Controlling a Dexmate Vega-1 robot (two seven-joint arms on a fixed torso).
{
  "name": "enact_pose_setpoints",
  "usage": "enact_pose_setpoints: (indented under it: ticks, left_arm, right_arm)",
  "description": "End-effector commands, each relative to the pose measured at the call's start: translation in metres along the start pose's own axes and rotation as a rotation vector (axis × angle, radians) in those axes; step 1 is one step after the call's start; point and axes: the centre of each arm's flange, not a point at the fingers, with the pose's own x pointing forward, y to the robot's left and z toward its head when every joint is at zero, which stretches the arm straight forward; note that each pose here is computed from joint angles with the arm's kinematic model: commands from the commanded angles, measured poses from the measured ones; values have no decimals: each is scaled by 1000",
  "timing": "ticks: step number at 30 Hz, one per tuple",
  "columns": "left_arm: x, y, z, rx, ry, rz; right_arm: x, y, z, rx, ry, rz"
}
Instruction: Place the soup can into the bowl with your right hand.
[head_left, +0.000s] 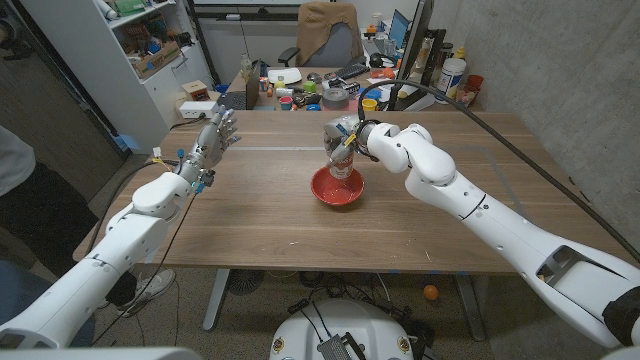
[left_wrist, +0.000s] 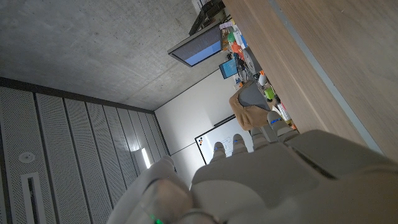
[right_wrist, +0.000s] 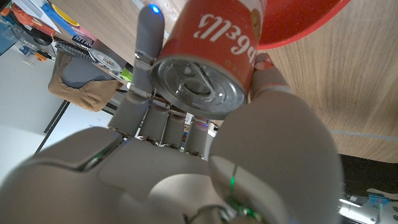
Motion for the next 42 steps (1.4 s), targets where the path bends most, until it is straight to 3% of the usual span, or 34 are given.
enact_pose_setpoints:
  ticks: [1,21,42]
  left_arm:
    - [-4,0,-1,1,13,8]
    - [-9,-3,1,6,12,2]
    - [-10,-2,3,8,13,-1]
  right_arm:
    - [1,17,2,37,3,-5]
    - [10,47,9,79,-10,21]
    - [17,56,16,52,18,-13]
